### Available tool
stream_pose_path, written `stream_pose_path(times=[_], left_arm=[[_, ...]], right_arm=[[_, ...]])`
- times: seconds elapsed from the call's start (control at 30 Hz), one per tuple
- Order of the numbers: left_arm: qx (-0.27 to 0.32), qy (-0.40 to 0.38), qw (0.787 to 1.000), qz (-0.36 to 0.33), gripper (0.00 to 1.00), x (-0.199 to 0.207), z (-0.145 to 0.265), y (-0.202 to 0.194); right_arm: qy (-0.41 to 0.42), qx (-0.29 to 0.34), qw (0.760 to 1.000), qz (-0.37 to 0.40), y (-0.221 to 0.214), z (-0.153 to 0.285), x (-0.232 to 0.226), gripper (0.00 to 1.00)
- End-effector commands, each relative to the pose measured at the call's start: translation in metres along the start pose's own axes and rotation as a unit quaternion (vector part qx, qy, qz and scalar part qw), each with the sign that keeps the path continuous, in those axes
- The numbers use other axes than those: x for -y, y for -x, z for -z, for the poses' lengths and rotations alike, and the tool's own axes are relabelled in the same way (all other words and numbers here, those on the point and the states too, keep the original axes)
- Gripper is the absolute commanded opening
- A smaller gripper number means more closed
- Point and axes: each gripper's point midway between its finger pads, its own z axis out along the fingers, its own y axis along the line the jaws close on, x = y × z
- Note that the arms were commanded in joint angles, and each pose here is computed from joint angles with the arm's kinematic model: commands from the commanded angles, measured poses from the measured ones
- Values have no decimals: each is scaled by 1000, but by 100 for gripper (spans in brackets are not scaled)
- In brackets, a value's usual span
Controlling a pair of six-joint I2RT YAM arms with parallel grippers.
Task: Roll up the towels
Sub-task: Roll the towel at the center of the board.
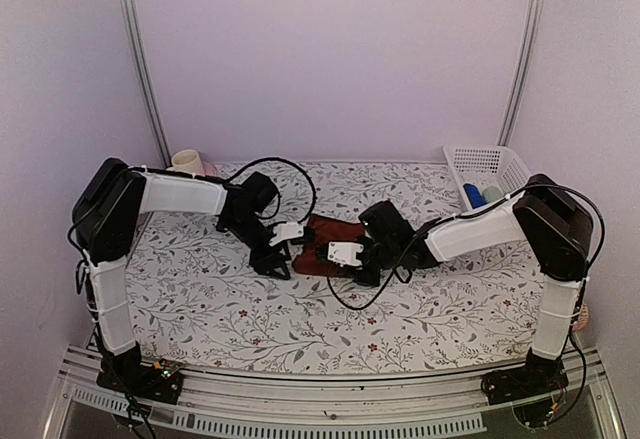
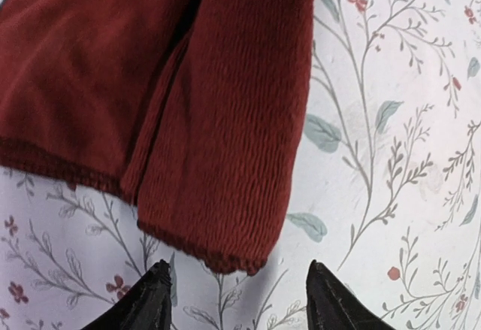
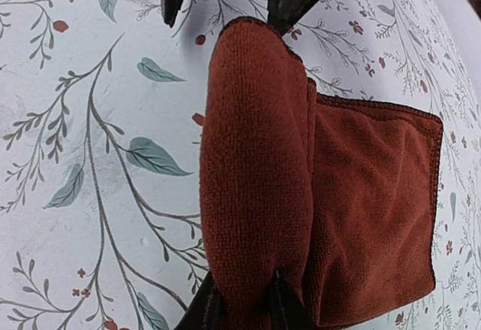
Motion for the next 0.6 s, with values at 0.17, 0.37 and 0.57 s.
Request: stream_pose_path(times=[0.17,0.37,0.57], left_arm=[[96,172,979,-53,64,-26,45,24],[126,224,957,-133,63,-5,52,35],[118,273,925,-236,60,31,38,42]], right_arm=[[96,-32,988,-114,-21,2,-23,20],[146,-32,976,-160,-17,4,-20,20],[204,-32,954,-218,-16,5,-17,20]])
